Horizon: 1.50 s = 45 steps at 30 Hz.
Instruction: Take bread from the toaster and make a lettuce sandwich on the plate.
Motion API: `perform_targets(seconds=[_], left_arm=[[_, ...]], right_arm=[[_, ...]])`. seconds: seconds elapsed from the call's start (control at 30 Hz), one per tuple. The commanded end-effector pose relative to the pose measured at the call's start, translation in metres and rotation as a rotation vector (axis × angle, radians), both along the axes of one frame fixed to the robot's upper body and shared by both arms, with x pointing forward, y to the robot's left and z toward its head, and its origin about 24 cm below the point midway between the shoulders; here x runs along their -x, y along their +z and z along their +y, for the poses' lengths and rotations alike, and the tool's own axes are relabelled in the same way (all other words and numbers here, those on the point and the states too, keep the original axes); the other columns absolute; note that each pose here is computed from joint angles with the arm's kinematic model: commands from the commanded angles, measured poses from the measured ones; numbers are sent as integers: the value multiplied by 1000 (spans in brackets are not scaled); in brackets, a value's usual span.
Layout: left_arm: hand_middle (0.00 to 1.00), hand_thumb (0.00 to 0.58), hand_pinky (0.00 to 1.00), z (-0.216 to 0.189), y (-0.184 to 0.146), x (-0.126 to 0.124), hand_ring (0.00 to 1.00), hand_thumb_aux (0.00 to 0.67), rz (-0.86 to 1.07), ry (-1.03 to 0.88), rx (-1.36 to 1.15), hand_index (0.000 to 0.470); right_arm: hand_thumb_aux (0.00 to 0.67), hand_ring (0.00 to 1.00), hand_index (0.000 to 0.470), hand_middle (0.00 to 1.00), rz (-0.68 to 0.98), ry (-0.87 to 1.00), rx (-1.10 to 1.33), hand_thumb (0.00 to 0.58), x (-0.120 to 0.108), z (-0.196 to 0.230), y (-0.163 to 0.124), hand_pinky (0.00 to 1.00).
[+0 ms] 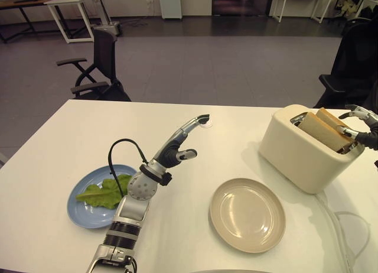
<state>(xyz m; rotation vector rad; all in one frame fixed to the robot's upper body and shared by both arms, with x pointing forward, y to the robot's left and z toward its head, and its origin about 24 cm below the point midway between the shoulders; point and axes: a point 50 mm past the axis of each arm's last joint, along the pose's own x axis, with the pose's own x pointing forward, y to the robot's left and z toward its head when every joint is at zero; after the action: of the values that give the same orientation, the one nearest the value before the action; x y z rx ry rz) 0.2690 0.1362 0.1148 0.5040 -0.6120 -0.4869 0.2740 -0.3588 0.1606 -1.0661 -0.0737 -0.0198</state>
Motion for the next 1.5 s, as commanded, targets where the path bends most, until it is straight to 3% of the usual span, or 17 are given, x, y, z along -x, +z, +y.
perform_targets(seconds=[0.03,0.13,0.17,0.2,0.27,0.37,0.63,0.7,0.77,1.0,1.13,1.27,1.4,1.5], left_arm=[[0,0,0,0,-3,0,0,0,10,0,-22,0],[0,0,0,0,-3,0,0,0,10,1,-23,0],[0,0,0,0,-3,0,0,0,11,1,-23,0],[0,0,0,1,-3,0,0,0,11,1,-23,0],[0,0,0,1,-3,0,0,0,13,1,-23,0],[0,0,0,2,-3,0,0,0,13,3,-23,0],[0,0,0,3,-3,1,0,0,13,4,-24,0],[0,0,0,3,-3,1,0,0,13,4,-24,0],[0,0,0,3,-3,1,0,0,13,5,-24,0],[0,0,0,6,0,1,0,0,-2,17,-31,0],[0,0,0,28,12,6,0,0,-50,82,-77,0],[0,0,0,92,20,23,0,0,-63,276,-266,0],[0,0,0,156,30,45,0,0,-20,422,-498,0],[0,0,0,182,20,56,0,0,71,434,-744,0]], right_arm=[[355,0,249,0,17,-5,13,452,-2,-2,2,0],[328,0,230,0,33,7,11,429,-2,1,-2,0],[263,0,184,0,34,14,9,366,-2,3,-2,0],[242,0,170,0,34,19,7,343,-3,4,-2,0],[236,0,166,0,39,26,6,337,-4,6,-3,0],[339,0,238,0,45,26,6,438,-4,6,-4,0],[405,0,284,0,59,4,7,489,-4,3,-6,0],[499,0,350,0,51,15,1,542,-4,5,-4,0],[670,0,470,0,35,32,-10,580,-4,8,-2,0],[670,0,470,0,-136,137,-176,580,-3,17,35,0],[670,0,470,0,-265,289,-289,580,15,17,85,0],[670,0,470,0,-247,637,-379,580,37,39,126,0],[670,0,470,0,75,1040,-379,580,42,91,102,0],[670,0,470,0,318,1187,-301,580,34,122,76,0]])
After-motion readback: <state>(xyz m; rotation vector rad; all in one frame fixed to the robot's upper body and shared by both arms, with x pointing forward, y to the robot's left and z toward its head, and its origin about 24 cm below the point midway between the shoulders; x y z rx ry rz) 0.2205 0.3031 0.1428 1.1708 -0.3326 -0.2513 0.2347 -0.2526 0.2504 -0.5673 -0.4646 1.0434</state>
